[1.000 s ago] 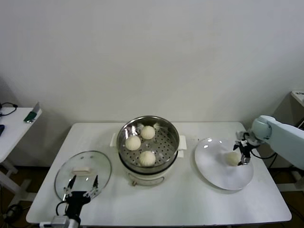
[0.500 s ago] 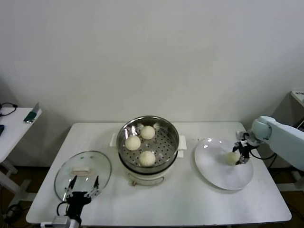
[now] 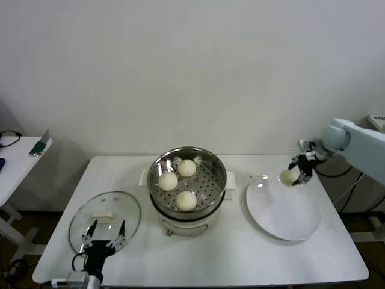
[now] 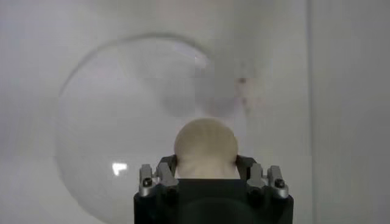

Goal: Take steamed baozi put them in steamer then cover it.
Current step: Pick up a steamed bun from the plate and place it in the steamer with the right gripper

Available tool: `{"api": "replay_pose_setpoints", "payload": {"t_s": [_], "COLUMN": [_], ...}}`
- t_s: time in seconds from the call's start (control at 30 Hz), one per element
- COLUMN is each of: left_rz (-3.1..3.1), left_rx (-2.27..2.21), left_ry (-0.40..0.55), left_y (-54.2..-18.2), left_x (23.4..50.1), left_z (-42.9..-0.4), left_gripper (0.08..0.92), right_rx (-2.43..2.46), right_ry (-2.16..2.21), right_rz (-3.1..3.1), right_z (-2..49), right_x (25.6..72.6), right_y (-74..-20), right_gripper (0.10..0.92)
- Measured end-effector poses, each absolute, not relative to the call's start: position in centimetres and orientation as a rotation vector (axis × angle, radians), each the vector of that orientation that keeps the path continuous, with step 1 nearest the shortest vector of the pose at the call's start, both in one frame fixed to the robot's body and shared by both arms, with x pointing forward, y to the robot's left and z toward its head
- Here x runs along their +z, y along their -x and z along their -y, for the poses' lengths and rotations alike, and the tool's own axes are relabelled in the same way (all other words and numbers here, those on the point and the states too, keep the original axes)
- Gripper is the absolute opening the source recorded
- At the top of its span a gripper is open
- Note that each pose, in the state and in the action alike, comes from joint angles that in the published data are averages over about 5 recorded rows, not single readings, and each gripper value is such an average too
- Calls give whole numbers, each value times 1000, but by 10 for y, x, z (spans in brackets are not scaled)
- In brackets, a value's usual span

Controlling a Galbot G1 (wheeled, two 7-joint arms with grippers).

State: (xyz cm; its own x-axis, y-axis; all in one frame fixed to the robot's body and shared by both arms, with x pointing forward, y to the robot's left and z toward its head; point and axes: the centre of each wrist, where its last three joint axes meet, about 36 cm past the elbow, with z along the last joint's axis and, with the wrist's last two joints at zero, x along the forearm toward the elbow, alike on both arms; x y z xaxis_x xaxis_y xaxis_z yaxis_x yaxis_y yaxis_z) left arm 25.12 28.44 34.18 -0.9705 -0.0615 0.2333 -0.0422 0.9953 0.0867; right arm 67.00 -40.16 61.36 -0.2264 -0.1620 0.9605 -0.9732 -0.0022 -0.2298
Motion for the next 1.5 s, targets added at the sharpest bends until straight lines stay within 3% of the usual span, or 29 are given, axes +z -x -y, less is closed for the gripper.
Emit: {"api": "replay_pose_setpoints", "payload": {"t_s": [0.23,0.43,0.8,1.5], "left_rz": [2909,2914,2921,2921], "left_rx": [-119,-121,-119,-102], "left_ry": [-73,-83,-99,-109], "left_y": [-253,-254,-253,-253], "left_x": [345,348,351,351], "left_z": [-285,-289,-296,-300], "left_gripper": [823,823,823,823], "right_rx": [1371,1392,1454,1551], "right_ry": [-1370,-1490,-1529,-1459], "right_rz": [1575,1567,1451,1326], "right_z": [312,232,141,105], "right_x": [694,714,680,597], "right_y": [-662,-643,-633,-635], "right_gripper": [653,653,653,654]}}
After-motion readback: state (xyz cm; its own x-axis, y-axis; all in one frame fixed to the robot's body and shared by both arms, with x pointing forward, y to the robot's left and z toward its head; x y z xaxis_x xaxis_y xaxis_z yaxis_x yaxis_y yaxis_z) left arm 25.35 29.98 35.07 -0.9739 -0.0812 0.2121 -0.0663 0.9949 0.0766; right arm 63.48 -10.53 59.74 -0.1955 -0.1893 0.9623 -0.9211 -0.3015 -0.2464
